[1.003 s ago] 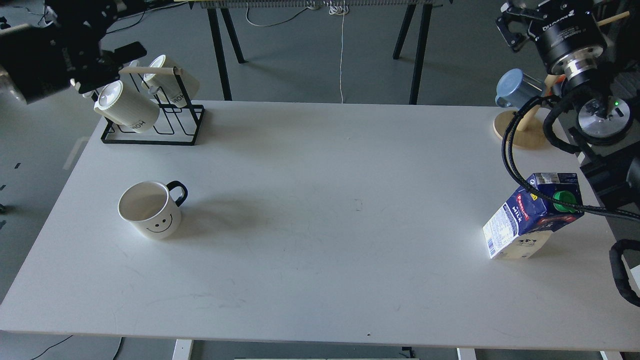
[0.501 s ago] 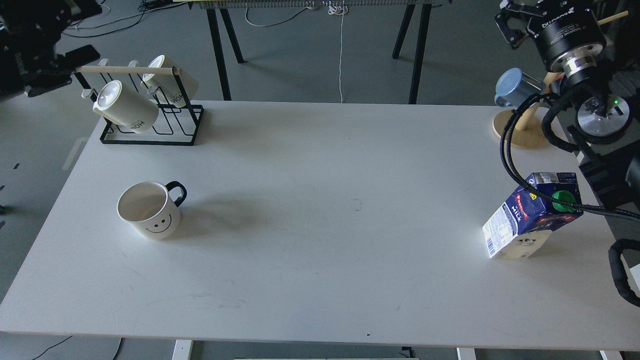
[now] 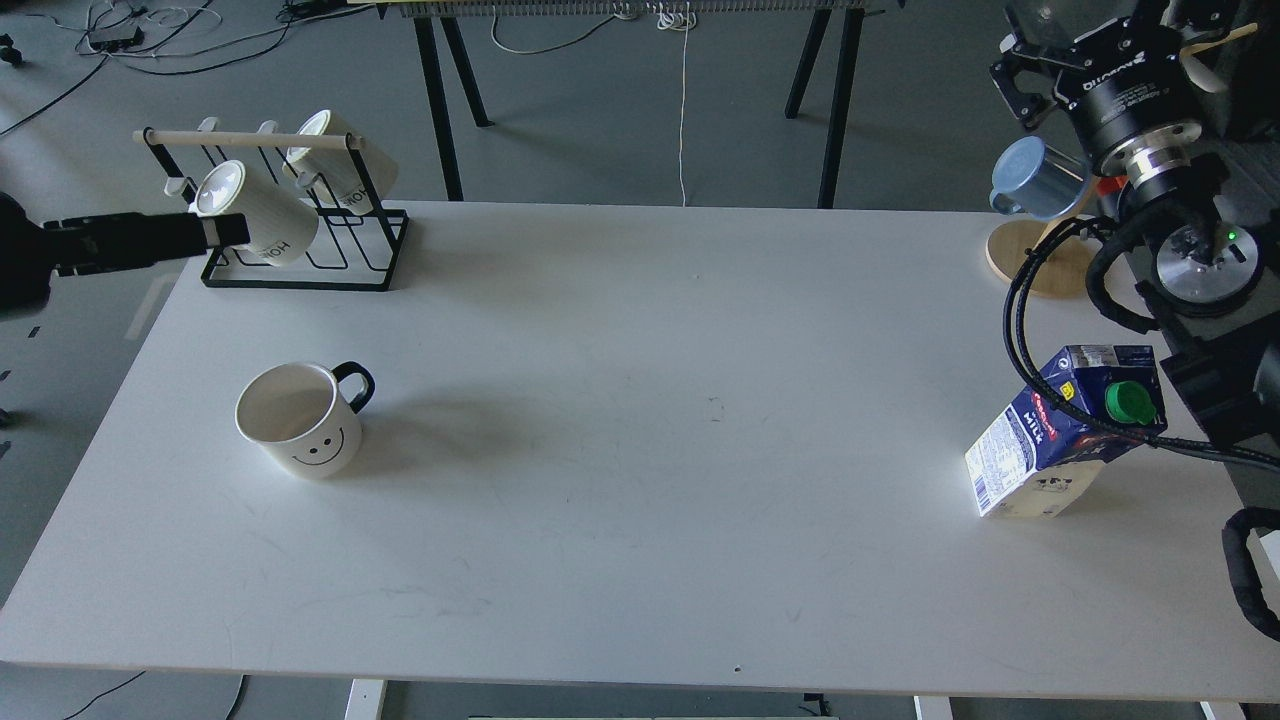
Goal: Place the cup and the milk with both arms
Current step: 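Reach the left gripper to the white smiley mug and grasp it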
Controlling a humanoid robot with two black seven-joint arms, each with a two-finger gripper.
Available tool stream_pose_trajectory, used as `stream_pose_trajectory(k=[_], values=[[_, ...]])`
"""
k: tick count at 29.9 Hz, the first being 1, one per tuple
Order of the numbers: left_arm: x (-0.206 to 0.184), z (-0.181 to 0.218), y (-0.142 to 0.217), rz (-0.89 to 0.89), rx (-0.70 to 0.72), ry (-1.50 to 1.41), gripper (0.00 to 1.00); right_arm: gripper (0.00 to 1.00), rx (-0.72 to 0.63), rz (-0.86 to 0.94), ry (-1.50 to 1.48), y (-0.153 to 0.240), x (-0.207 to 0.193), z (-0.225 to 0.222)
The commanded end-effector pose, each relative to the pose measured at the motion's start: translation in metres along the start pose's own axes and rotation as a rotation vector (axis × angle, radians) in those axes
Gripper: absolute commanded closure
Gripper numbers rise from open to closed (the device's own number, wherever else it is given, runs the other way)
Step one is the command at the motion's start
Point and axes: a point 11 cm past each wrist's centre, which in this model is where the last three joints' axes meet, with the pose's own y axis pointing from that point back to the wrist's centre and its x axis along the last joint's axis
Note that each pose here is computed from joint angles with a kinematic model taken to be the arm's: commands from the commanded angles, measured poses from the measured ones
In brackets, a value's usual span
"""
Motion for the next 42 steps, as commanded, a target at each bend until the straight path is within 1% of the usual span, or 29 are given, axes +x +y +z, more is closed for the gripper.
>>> stream_pose_trajectory(k=[1, 3, 5, 11, 14, 17, 19, 23, 26, 27, 29, 32, 33, 35, 38, 39, 42], values=[[-0.007, -0.005, -0.019, -0.039, 0.036, -0.111, 0.04, 0.00, -0.004, -0.002, -0.006, 0.000, -0.001, 0.004], [-0.012, -0.015, -0.028, -0.063, 0.074, -0.154, 0.04, 0.00, -0.004, -0.003, -0.007, -0.001, -0.001, 0.004], [-0.027, -0.024, -0.037, -0.114, 0.096, -0.173, 0.04, 0.00, -0.003, -0.004, -0.006, -0.001, -0.002, 0.003], [-0.065, -0.047, -0.053, -0.171, 0.151, -0.204, 0.05, 0.00, -0.001, -0.004, -0.003, -0.001, -0.001, 0.002], [-0.073, -0.061, -0.066, -0.180, 0.182, -0.233, 0.05, 0.00, 0.000, -0.008, -0.003, -0.002, -0.003, 0.001], [-0.074, -0.073, -0.072, -0.174, 0.208, -0.219, 0.07, 0.00, 0.003, -0.011, -0.002, -0.004, -0.005, 0.000], [-0.078, -0.081, -0.075, -0.171, 0.221, -0.205, 0.10, 0.00, 0.001, -0.011, -0.005, -0.004, -0.005, 0.001], [-0.087, -0.084, -0.085, -0.178, 0.213, -0.189, 0.16, 0.00, 0.001, -0.015, -0.004, -0.005, -0.007, 0.001], [-0.094, -0.080, -0.092, -0.188, 0.198, -0.185, 0.24, 0.00, 0.006, -0.018, -0.001, -0.007, -0.008, -0.002], [-0.097, -0.081, -0.092, -0.196, 0.201, -0.185, 0.30, 0.00, 0.008, -0.018, 0.000, -0.008, -0.009, -0.003], [-0.105, -0.084, -0.092, -0.208, 0.208, -0.183, 0.35, 0.00, 0.010, -0.021, 0.001, -0.009, -0.010, -0.004], [-0.107, -0.084, -0.096, -0.198, 0.201, -0.219, 0.45, 0.00, 0.010, -0.018, 0.003, -0.009, -0.009, -0.004], [-0.108, -0.082, -0.099, -0.204, 0.197, -0.234, 0.52, 0.00, 0.010, -0.018, 0.003, -0.009, -0.009, -0.004], [-0.110, -0.082, -0.101, -0.217, 0.202, -0.258, 0.74, 0.00, 0.008, -0.018, 0.004, -0.009, -0.009, -0.004], [-0.110, -0.082, -0.101, -0.219, 0.198, -0.260, 0.90, 0.00, 0.008, -0.018, 0.004, -0.009, -0.009, -0.004], [-0.110, -0.081, -0.101, -0.217, 0.196, -0.261, 0.94, 0.00, 0.010, -0.018, 0.003, -0.009, -0.009, -0.004], [-0.107, -0.082, -0.100, -0.209, 0.201, -0.264, 0.98, 0.00, 0.011, -0.018, 0.003, -0.009, -0.009, -0.004]])
